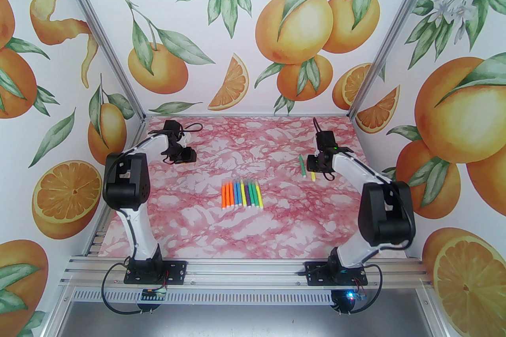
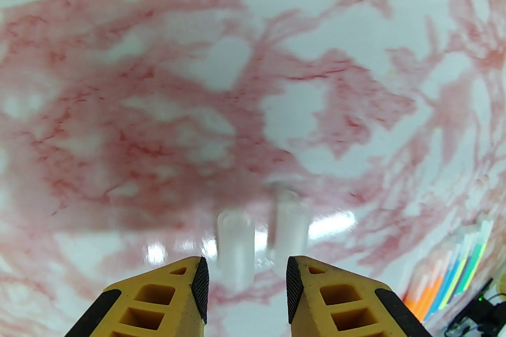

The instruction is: Open the pen caps

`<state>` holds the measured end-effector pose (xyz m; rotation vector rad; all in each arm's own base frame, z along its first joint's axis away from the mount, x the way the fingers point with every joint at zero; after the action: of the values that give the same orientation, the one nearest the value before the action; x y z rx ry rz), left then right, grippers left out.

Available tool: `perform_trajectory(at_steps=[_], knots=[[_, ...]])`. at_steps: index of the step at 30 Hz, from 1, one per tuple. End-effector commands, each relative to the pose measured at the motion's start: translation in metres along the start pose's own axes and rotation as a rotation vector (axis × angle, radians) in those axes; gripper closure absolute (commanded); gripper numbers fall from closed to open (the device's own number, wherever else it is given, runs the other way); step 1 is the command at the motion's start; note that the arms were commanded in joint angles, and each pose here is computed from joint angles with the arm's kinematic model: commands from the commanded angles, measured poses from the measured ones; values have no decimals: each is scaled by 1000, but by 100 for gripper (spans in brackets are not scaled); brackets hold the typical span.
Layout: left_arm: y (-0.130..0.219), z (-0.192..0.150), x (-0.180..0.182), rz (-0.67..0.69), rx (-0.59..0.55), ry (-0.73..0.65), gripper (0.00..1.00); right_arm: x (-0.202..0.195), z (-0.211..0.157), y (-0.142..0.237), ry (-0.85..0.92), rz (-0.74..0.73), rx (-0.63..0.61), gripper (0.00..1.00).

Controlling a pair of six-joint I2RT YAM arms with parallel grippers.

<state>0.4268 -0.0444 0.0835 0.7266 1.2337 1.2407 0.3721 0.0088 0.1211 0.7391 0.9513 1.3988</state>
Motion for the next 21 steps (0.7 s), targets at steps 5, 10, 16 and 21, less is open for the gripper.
perform_trajectory(at_steps=[5,10,16,21], knots=[[43,1,-5,11,-147,16,57,48,11,45,57,101,-99,50],[67,-3,-14,-17,-216,20,56,89,5,67,108,212,-146,50],[93,-14,-31,-110,-308,23,56,137,-21,81,193,339,-142,50],[105,-29,-42,-187,-367,31,54,171,-52,79,256,416,-98,50]])
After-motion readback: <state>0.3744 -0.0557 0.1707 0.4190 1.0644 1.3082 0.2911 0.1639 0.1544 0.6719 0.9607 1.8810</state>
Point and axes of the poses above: each hand's point on the last joint's axis, 136 mm out from that joint toward the fingers, its own y axis back along the fingers, its own x axis along the line the jaws close on, z = x × y, the point moved 3 cm from there along y, back along the fingers, and after that the axes turned 10 degrees about y, right-handed, at the moved point
